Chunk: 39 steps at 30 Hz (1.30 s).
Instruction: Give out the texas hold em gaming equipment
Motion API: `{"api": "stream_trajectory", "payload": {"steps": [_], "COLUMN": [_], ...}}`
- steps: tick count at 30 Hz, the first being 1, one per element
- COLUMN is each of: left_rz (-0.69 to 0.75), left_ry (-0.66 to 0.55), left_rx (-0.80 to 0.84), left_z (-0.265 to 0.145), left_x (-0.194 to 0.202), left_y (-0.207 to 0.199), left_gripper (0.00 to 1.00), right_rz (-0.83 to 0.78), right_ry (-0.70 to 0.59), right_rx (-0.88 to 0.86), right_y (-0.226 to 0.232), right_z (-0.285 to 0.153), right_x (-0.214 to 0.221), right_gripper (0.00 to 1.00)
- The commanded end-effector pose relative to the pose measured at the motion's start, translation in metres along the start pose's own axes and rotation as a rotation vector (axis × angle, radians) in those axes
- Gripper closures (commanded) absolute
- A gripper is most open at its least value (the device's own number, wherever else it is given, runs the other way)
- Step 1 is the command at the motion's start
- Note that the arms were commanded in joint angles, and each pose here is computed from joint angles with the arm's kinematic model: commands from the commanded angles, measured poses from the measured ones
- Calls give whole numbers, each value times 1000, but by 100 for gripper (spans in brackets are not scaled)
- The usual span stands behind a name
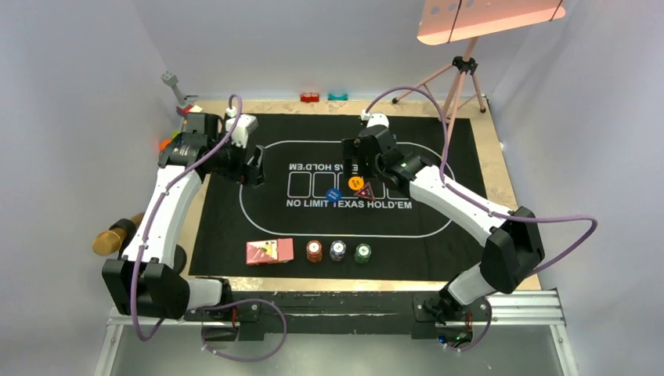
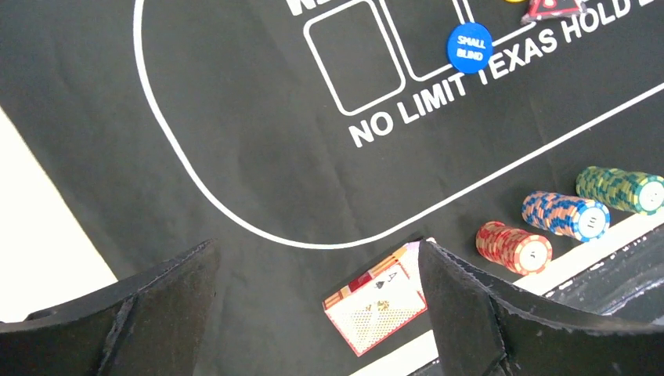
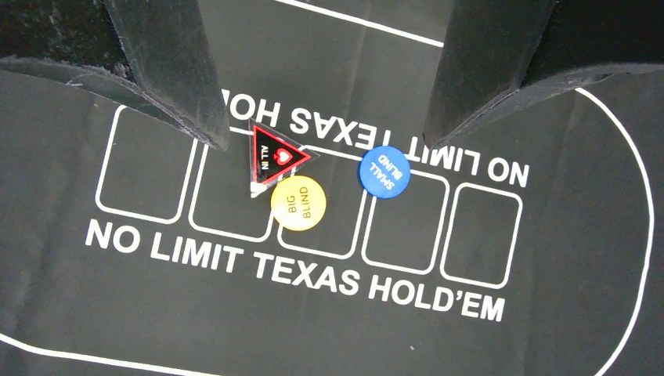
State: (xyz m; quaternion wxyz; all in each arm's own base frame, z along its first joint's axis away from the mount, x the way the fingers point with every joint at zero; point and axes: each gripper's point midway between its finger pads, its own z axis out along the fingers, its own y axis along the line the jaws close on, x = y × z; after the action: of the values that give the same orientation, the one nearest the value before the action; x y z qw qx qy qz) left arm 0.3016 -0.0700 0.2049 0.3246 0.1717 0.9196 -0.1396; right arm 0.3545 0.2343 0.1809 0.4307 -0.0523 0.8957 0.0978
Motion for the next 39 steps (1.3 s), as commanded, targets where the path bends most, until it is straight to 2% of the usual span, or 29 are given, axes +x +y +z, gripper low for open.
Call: {"api": "stream_trajectory", "payload": {"steps": [1,8,19,28,39], "left_rz": [73,188,405,590,640], "left_ry": [-19,10,122,139,191], "left_rx": [90,158,221,236,229], "left_z": [2,29,113,165,221], "left_x": [-17,-29,-37,-38,-25], "left_y": [-17,-49,-93,-142,-172], "left_gripper": [0,0,0,2,12], "right_rz": [25,40,199,248,312], "right_ry": [-85,-99,-135,-176,-266], "right_rx": [1,42,58,75,72], "right_y": [-3,-18,-82,-92,-108], "right_z": [-17,-30,-59,-75,-106], "right_x": [-24,-24,-18,-17,-27], "right_gripper": [2,2,2,4,7]}}
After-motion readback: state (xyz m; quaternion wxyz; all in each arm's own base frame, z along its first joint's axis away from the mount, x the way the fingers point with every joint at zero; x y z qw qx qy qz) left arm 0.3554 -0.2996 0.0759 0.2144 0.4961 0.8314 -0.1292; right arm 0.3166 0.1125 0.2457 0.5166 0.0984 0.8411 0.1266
